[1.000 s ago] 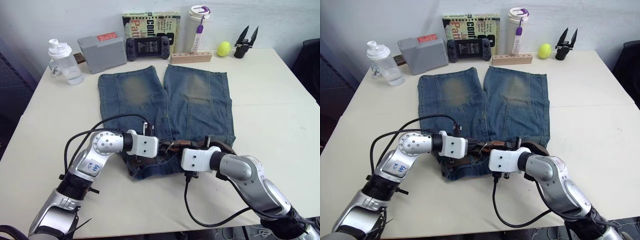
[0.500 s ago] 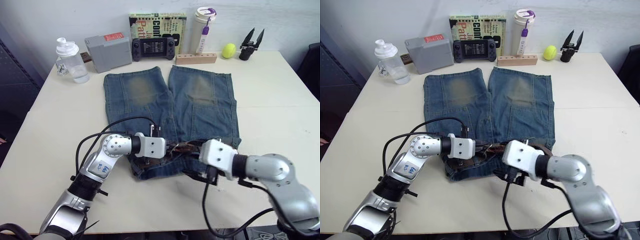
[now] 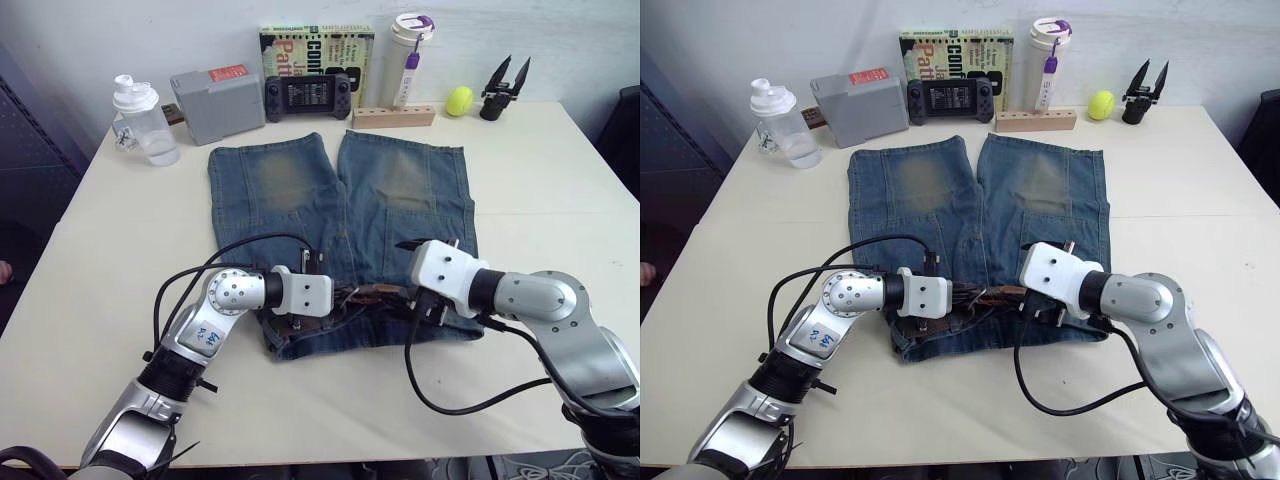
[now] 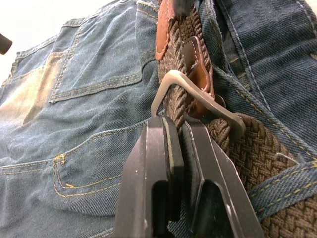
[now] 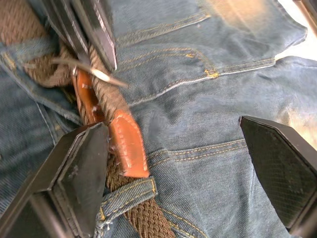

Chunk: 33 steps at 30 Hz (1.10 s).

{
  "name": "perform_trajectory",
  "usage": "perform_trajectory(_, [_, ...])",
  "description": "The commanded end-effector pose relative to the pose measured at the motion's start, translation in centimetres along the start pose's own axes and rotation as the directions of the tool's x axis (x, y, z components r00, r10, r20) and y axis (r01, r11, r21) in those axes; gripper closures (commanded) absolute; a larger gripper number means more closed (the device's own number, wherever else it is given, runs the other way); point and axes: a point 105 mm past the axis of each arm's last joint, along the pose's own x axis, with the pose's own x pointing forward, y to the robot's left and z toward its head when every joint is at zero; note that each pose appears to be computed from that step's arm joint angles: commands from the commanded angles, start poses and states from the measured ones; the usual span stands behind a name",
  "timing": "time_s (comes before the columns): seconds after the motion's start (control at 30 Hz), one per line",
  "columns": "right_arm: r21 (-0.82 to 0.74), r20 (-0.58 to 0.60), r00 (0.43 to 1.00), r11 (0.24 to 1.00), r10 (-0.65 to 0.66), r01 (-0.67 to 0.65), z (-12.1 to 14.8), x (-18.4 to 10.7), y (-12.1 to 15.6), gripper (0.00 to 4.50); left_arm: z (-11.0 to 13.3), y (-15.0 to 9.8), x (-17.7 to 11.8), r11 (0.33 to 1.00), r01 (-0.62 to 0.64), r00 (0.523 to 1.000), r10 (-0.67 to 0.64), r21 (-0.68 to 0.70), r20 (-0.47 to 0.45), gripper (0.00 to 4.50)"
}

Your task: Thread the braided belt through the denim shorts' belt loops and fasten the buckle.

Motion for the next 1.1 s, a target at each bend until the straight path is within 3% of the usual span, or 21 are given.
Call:
perform_trajectory(0.03, [-0.061, 0.006, 1.000, 0.998, -0.023, 0.023, 0.4, 0.2, -0.1, 0.04, 0.7, -0.2, 0.3, 1.000, 0.012, 1.000, -0.012, 0.021, 0.016, 4.50])
perform_trajectory(0.17, [-0.072, -0.003, 1.000, 0.997, -0.030, 0.029, 0.2, 0.7, 0.0, 0.04, 0.7, -0.1, 0.3, 1.000, 0.013, 1.000, -0.014, 0.029, 0.016, 4.50])
perform_trajectory(0.27, [-0.079, -0.016, 1.000, 0.997, -0.025, 0.023, -0.1, 0.9, 0.2, 0.78, 0.7, -0.1, 0.3, 0.999, 0.012, 1.000, -0.012, 0.032, 0.016, 4.50])
perform_trajectory(0.53, [-0.085, -0.034, 0.999, 0.996, 0.003, -0.006, -0.6, 1.1, 0.8, 4.44, 0.8, 0.0, 0.3, 0.999, 0.006, 1.000, -0.006, 0.040, 0.016, 4.50])
perform_trajectory(0.73, [-0.079, -0.024, 1.000, 0.997, 0.011, -0.013, -0.3, 1.4, 1.1, 4.44, 1.0, 0.4, 0.3, 0.999, -0.023, 0.999, 0.022, 0.046, 0.026, 4.50])
perform_trajectory(0.83, [-0.078, -0.024, 1.000, 0.997, 0.008, -0.010, -0.3, 1.4, 1.1, 4.50, 1.6, 0.6, -0.1, 0.999, -0.037, 0.996, 0.039, -0.026, 0.077, 3.38])
perform_trajectory(0.93, [-0.078, -0.024, 1.000, 0.997, 0.006, -0.008, -0.3, 1.5, 1.2, 4.50, 1.3, 1.1, -0.4, 0.996, -0.077, 0.995, 0.080, -0.047, 0.056, 2.17])
perform_trajectory(0.97, [-0.075, -0.023, 1.000, 0.997, 0.003, -0.005, -0.3, 1.5, 1.1, 4.50, 1.5, 1.3, -0.9, 0.992, -0.089, 0.993, 0.096, -0.089, 0.075, 1.73])
perform_trajectory(1.0, [-0.076, -0.024, 1.000, 0.997, 0.001, -0.002, -0.3, 1.5, 1.1, 4.50, 1.6, 1.6, -1.6, 0.985, -0.102, 0.989, 0.116, -0.141, 0.093, 1.56])
perform_trajectory(1.03, [-0.077, -0.025, 1.000, 0.997, -0.002, 0.000, -0.3, 1.5, 1.1, 4.50, 1.7, 1.8, -2.4, 0.974, -0.114, 0.984, 0.138, -0.198, 0.110, 0.99])
perform_trajectory(1.1, [-0.079, -0.022, 1.000, 0.997, -0.013, 0.011, -0.3, 1.5, 1.0, 4.50, 1.6, 2.1, -4.3, 0.934, -0.133, 0.973, 0.186, -0.333, 0.133, 0.99])
